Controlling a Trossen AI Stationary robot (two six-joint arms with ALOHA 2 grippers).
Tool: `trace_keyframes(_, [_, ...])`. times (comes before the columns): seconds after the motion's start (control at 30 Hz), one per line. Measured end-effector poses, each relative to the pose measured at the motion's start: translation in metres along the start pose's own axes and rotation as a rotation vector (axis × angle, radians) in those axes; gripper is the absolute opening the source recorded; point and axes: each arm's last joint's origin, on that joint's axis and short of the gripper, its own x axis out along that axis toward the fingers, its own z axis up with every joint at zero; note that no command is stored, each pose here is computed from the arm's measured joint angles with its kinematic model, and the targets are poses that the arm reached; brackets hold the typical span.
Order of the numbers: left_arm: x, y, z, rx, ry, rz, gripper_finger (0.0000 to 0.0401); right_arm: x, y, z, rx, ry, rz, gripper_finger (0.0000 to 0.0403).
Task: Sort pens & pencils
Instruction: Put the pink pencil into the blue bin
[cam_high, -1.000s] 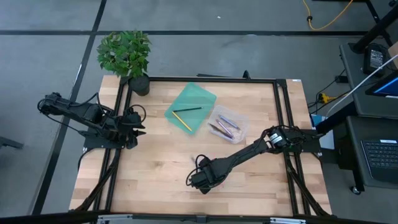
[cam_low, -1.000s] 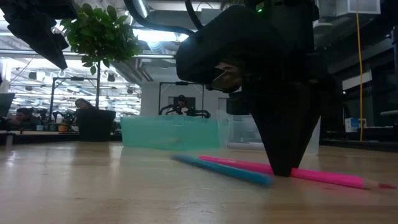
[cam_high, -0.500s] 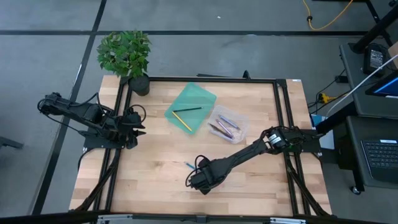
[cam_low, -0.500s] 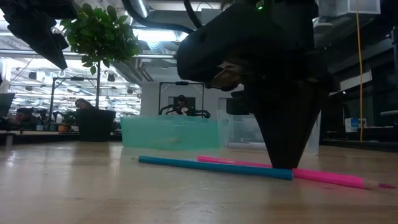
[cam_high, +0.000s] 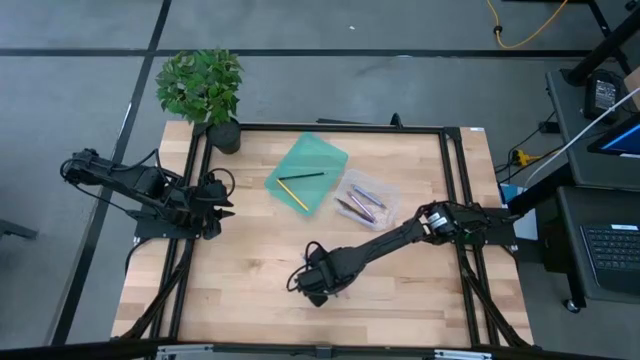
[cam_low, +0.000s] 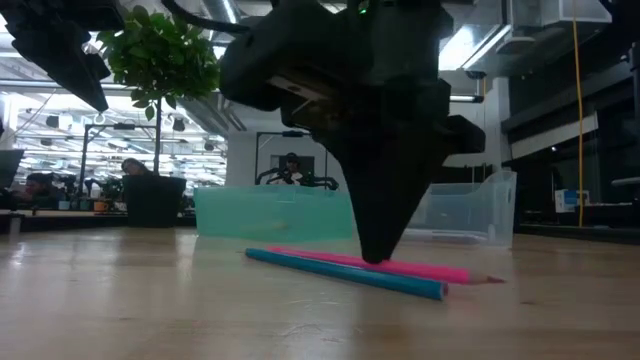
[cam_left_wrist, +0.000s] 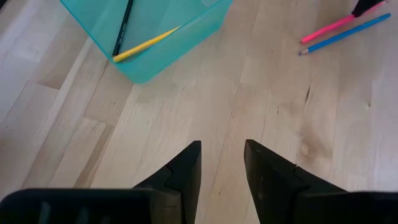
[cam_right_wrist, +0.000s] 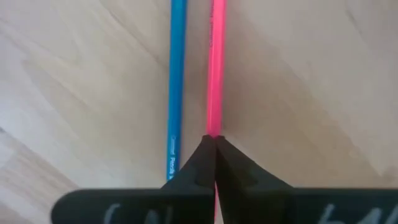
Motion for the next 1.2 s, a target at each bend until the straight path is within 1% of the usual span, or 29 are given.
trace_keyframes(0.2, [0.000, 0.000, 0.000, 0.008, -0.001, 0.000, 0.0115, -0.001, -0.003, 0.006, 0.006, -0.001, 0.001, 0.0001])
trace_keyframes(0.47, [0.000, 0.000, 0.000, 0.009, 0.000, 0.000, 0.0115, -0.002, -0.003, 0.007, 0.006, 0.003, 0.003, 0.0000])
trace_keyframes(0.57, [0.000, 0.000, 0.000, 0.009, 0.000, 0.000, 0.0115, -0.002, -0.002, 0.007, -0.021, -0.003, 0.014, 0.0003])
trace_keyframes(0.67, [0.000, 0.000, 0.000, 0.009, -0.001, 0.000, 0.0115, -0.003, 0.001, 0.008, -0.043, -0.030, 0.035, 0.0019])
trace_keyframes(0.87, [0.000, 0.000, 0.000, 0.009, 0.000, 0.000, 0.0115, -0.003, 0.003, 0.009, -0.043, -0.040, 0.052, 0.0063])
trace_keyframes(1.03, [0.000, 0.000, 0.000, 0.009, -0.001, 0.000, 0.0115, -0.003, 0.003, 0.010, -0.036, 0.018, 0.083, 0.0104])
trace_keyframes(1.2, [0.000, 0.000, 0.000, 0.008, -0.001, 0.000, 0.0115, -0.003, 0.002, 0.012, -0.029, 0.018, 0.086, 0.0137])
